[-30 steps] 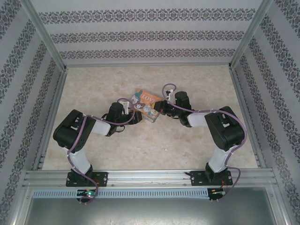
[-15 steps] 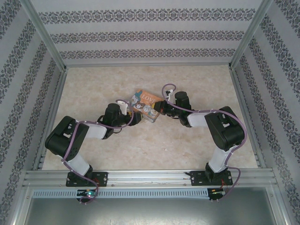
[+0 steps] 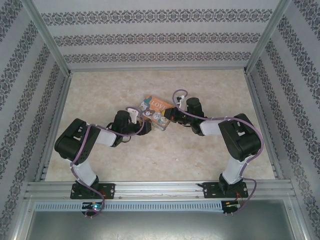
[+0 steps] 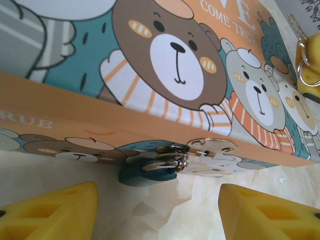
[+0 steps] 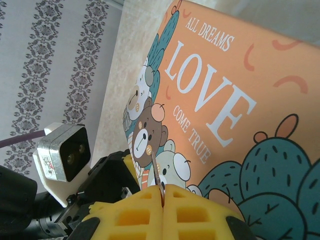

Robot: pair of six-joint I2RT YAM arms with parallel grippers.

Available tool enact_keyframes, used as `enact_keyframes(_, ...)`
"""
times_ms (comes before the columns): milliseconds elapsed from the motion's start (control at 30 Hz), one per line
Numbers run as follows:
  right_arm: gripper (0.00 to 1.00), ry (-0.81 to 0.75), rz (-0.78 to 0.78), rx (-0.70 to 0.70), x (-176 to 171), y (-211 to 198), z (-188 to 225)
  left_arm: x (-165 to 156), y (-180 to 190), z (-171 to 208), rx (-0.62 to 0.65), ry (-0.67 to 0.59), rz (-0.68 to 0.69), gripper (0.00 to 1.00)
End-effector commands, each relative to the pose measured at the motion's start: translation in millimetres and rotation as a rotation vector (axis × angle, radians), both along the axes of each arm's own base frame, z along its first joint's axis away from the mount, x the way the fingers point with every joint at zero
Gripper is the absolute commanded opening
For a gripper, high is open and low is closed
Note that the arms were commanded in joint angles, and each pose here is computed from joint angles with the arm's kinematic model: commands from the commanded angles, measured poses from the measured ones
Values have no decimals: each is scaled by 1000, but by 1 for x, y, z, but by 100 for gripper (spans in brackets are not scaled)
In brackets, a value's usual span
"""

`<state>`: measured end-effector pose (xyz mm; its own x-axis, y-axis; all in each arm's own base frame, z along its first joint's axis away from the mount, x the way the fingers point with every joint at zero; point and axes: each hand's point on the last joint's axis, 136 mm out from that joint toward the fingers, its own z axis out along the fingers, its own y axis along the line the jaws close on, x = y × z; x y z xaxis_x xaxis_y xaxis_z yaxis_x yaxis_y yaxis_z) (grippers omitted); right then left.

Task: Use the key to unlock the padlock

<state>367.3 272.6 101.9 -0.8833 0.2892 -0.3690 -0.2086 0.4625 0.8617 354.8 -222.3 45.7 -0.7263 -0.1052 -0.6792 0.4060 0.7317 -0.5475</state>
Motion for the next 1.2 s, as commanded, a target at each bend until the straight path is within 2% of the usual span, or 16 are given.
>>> enact_keyframes(0,0,99,-4,-79,-14,-5,-32,13,0,11,-25,-57,-12,64)
enact_keyframes(767,0,89,-2,-81,-12,-5,-29,17,-13,7,-98,-17,-98,54)
enact_keyframes(1167,0,87,-2,-84,-13,-6,-29,13,-13,6,-116,14,-90,48)
